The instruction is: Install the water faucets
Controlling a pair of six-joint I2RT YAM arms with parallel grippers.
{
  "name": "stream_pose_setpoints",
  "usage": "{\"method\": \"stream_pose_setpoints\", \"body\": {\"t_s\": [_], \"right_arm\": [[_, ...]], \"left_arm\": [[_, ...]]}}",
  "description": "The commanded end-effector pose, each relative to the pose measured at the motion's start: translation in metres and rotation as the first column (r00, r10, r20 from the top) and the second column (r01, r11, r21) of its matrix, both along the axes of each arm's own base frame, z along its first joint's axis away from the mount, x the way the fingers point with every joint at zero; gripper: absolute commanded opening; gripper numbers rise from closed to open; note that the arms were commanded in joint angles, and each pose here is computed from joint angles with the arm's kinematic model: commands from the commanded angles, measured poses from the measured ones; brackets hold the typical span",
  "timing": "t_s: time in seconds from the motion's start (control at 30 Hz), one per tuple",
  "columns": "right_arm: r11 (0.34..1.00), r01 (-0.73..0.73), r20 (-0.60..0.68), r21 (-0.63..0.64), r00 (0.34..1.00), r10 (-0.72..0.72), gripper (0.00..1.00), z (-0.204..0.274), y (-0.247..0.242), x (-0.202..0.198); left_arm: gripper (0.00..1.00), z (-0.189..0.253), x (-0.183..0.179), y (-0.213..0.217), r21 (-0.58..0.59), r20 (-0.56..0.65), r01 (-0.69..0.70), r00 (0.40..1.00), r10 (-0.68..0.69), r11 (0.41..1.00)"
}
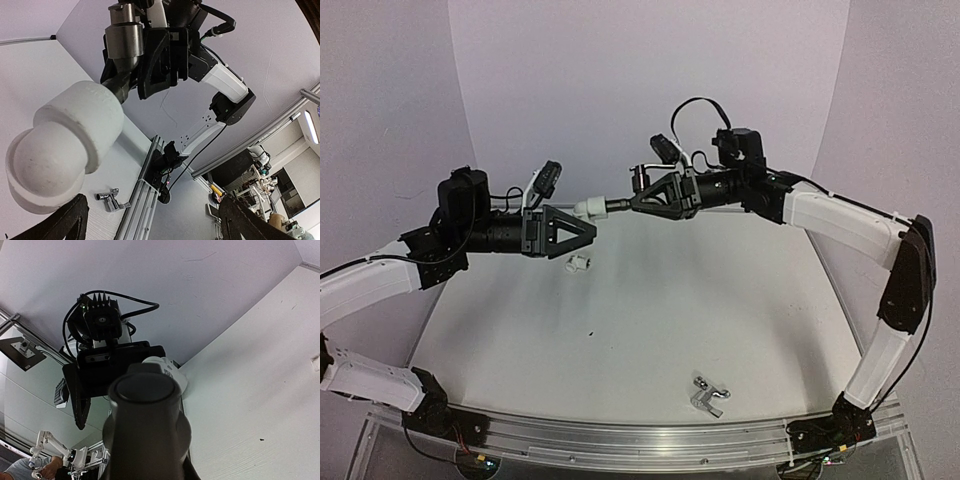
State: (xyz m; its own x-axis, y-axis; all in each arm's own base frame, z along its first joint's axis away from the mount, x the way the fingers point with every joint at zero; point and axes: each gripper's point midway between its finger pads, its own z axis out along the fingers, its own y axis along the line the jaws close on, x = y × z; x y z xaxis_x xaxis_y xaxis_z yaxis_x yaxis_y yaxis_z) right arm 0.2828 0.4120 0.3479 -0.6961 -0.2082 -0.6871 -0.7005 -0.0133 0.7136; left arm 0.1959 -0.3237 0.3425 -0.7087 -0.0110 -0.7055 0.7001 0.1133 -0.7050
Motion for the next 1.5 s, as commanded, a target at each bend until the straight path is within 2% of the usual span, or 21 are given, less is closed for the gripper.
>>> {"method": "stream_pose_setpoints", "body": {"t_s": [0.0, 0.23, 0.57, 1.07, 1.47], "right_arm": [[0.988, -0.068, 0.105, 0.138, 0.993, 0.054, 0.00, 0.059, -0.012, -0.026], [0.988, -0.083, 0.084, 0.129, 0.994, 0.072, 0.00, 0.049, -0.014, -0.035], [0.988, -0.104, 0.057, 0.111, 0.994, 0.098, 0.00, 0.032, -0.007, -0.043], [0.992, -0.092, 0.032, 0.086, 0.995, 0.089, 0.00, 0.012, -0.002, -0.036], [0.994, -0.097, 0.002, 0.055, 0.995, 0.097, 0.00, -0.010, 0.000, -0.036]], "left_arm": [[0.91, 0.017, 0.008, -0.001, -0.033, 0.037, -0.033, 0.999, 0.034, 0.999], [0.92, 0.029, 0.015, 0.007, -0.071, 0.046, -0.069, 0.996, 0.072, 0.995], [0.93, 0.039, 0.014, 0.007, -0.125, 0.042, -0.050, 0.998, 0.055, 0.991], [0.87, 0.052, -0.012, 0.011, -0.157, 0.122, 0.074, 0.991, -0.055, 0.985], [0.87, 0.063, -0.017, 0.015, -0.159, 0.165, 0.067, 0.985, -0.041, 0.985]]}}
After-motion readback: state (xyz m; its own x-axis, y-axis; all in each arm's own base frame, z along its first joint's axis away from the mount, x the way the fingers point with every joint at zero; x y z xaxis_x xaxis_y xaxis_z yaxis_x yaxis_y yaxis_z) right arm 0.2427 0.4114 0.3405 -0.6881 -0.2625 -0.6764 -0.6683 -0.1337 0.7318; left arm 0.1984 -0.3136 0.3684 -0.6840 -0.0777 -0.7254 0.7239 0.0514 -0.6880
